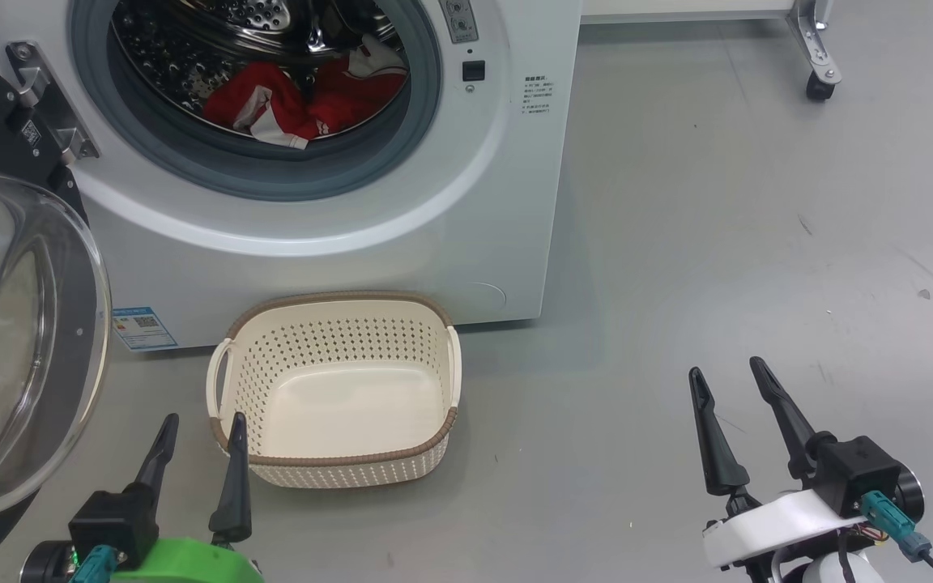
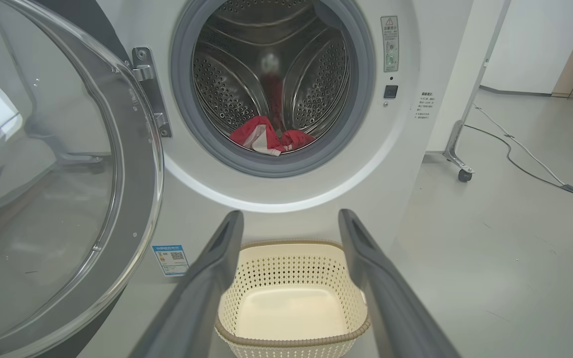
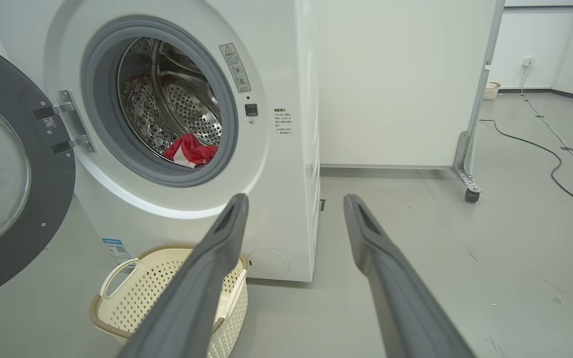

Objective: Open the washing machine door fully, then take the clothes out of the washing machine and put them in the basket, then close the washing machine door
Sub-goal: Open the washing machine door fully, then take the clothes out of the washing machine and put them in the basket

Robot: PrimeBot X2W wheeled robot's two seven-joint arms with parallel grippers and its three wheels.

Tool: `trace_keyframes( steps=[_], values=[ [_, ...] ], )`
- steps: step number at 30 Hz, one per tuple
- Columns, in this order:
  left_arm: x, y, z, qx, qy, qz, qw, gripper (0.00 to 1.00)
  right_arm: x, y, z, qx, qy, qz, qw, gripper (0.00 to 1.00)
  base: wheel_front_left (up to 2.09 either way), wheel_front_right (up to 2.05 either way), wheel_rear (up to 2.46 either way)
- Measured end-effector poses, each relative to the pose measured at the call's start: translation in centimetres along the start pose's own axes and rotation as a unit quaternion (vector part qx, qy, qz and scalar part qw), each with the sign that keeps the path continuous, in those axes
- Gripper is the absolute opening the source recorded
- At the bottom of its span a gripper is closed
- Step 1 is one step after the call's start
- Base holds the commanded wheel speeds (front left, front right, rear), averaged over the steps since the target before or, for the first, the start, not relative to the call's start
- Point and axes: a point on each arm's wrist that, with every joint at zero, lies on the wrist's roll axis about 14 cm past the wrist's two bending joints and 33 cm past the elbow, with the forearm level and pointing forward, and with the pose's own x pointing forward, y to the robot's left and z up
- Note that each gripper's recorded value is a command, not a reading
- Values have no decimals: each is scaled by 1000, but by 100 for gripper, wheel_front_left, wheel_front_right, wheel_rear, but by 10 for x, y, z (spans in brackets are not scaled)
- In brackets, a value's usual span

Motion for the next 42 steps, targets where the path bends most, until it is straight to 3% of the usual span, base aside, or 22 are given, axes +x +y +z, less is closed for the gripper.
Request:
trace_keyframes(
  steps=[42],
  values=[
    [-9, -1, 6, 14, -8, 9, 1000, 100, -4, 7, 1, 6, -3, 6, 1000, 100, 25, -25, 0]
  ],
)
